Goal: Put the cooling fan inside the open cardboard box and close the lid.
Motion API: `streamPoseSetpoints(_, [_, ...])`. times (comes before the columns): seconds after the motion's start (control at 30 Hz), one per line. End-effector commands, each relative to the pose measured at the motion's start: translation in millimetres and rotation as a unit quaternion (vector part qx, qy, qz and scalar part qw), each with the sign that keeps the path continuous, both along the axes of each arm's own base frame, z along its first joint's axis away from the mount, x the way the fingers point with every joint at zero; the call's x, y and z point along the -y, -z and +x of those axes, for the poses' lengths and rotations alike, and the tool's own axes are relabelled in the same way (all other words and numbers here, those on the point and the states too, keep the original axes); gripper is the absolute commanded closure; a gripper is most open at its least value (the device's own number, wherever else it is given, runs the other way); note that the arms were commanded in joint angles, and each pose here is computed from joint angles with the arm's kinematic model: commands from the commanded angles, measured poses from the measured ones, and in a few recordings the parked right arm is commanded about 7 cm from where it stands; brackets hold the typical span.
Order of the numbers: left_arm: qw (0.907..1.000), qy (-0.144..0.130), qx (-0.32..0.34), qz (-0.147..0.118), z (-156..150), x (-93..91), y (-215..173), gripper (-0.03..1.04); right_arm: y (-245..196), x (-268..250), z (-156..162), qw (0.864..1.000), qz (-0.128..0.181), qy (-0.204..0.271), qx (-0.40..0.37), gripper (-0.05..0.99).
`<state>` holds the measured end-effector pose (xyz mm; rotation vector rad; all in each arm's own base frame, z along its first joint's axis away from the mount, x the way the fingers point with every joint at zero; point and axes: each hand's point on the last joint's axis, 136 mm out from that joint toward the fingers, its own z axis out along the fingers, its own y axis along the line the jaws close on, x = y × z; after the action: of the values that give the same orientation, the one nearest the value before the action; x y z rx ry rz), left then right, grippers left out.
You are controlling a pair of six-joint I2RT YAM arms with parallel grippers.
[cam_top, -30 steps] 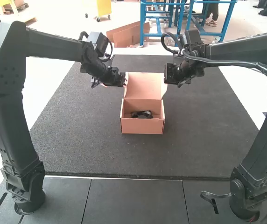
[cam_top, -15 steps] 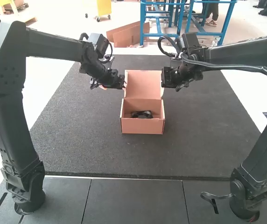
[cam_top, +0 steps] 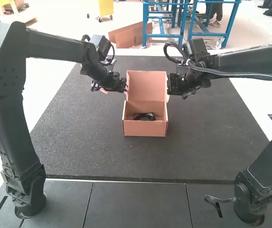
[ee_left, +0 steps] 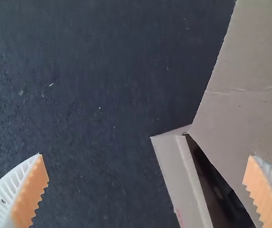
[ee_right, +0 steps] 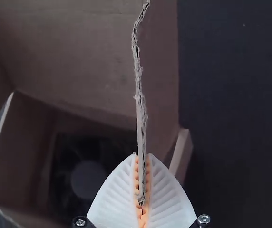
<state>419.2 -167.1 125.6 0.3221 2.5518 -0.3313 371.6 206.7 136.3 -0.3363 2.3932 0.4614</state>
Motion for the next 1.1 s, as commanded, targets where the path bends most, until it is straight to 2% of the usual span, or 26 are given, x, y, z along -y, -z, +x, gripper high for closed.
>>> streamPoseSetpoints(0.0, [0.9985,0.013,0.048,-0.023,1,12.6,-45,0.04,1,-1,-8,1.0,0.002,-0.001,-0.005,0.95])
streamPoseSetpoints(0.57, [0.9989,0.015,0.039,-0.019,-18,6.9,-47,0.04,3,-13,-21,0.999,0.032,-0.028,-0.026,0.95])
streamPoseSetpoints(1.07, [0.9996,0.017,0.019,-0.013,-36,2.2,-32,0.04,13,-14,-32,0.998,0.034,-0.039,-0.043,0.95])
